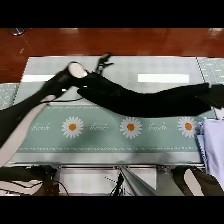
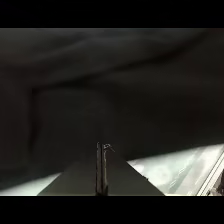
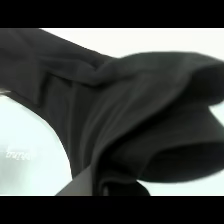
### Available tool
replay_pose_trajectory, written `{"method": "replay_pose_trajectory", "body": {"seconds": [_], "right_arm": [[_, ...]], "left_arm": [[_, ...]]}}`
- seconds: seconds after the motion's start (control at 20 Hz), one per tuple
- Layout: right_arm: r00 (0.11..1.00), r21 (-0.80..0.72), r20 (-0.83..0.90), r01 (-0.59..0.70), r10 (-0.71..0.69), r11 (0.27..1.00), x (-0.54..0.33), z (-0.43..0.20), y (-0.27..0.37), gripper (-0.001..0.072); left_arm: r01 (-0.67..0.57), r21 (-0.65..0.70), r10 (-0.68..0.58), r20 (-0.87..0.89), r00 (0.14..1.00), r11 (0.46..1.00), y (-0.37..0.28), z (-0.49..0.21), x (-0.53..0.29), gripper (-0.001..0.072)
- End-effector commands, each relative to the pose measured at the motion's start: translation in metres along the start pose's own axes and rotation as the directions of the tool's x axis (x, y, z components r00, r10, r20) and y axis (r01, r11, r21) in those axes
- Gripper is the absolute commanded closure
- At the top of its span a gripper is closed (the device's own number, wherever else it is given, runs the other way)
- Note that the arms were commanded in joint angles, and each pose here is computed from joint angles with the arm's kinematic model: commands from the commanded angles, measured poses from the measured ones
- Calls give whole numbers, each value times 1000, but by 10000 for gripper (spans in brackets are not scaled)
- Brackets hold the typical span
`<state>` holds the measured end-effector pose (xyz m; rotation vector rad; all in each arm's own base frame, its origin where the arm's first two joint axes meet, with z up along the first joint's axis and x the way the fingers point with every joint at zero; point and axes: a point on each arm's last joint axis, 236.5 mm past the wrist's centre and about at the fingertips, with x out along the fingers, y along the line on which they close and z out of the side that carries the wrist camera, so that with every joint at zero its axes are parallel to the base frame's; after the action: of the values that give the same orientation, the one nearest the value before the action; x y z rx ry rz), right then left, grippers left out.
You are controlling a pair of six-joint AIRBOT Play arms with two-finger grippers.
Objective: Fold the shirts.
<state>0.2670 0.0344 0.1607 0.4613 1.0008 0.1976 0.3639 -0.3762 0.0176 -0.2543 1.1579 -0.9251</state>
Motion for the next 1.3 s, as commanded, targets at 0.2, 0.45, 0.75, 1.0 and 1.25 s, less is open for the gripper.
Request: {"method": "replay_pose_trajectory", "body": {"seconds": [0.2, 0.45, 0.75, 1.0, 1.25], "right_arm": [[995, -34, 98, -5, 9, 999, -47, -45, 33, 690], [992, -47, 120, -45, 50, 998, -42, -31, 39, 690], [989, -62, 81, -123, 127, 991, -22, -15, 50, 689], [966, -114, 8, -257, 260, 960, 13, -8, 93, 689], [917, -138, -134, -391, 374, 910, 105, -9, 163, 690]], "left_arm": [[113, 16, -108, -184, 977, 993, -97, -35, 103, 684], [236, 1, -216, -401, 890, 972, -164, -129, 140, 683], [224, -43, -226, -310, 924, 974, -131, -66, 101, 683], [157, -146, -169, -69, 983, 977, -25, 46, -54, 683], [-47, -114, 70, 213, 975, 992, 24, 75, -228, 683]]}}
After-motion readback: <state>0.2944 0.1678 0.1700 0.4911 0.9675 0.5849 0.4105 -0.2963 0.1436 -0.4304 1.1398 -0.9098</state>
